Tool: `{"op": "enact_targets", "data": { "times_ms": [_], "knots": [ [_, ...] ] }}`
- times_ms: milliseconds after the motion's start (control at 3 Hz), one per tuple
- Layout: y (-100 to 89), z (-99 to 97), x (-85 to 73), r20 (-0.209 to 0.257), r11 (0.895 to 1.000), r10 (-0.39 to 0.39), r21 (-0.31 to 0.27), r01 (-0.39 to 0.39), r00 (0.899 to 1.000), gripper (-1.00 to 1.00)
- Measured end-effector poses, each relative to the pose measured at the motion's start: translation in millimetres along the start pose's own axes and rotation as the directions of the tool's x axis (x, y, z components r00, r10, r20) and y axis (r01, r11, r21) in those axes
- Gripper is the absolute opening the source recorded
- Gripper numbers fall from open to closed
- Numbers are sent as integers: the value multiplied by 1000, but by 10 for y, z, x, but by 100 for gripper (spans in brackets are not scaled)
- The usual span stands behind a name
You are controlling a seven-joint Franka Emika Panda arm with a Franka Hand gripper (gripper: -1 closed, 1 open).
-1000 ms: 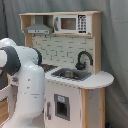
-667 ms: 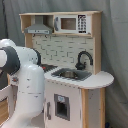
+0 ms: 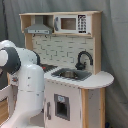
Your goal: Play with the kitchen
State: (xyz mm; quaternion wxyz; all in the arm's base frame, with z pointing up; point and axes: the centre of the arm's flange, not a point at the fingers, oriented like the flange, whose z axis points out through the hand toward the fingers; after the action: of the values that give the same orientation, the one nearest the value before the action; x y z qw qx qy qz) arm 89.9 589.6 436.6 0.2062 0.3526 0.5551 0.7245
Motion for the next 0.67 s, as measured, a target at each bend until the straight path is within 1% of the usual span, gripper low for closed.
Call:
{"op": "enact_targets", "data": {
  "times_ms": [333,667],
  "knots": [
    [-104,91,56,-21,1000,11,7,-10,1000,100],
    [-247,210,115,-44,1000,16,12,-16,999,100]
  ]
}}
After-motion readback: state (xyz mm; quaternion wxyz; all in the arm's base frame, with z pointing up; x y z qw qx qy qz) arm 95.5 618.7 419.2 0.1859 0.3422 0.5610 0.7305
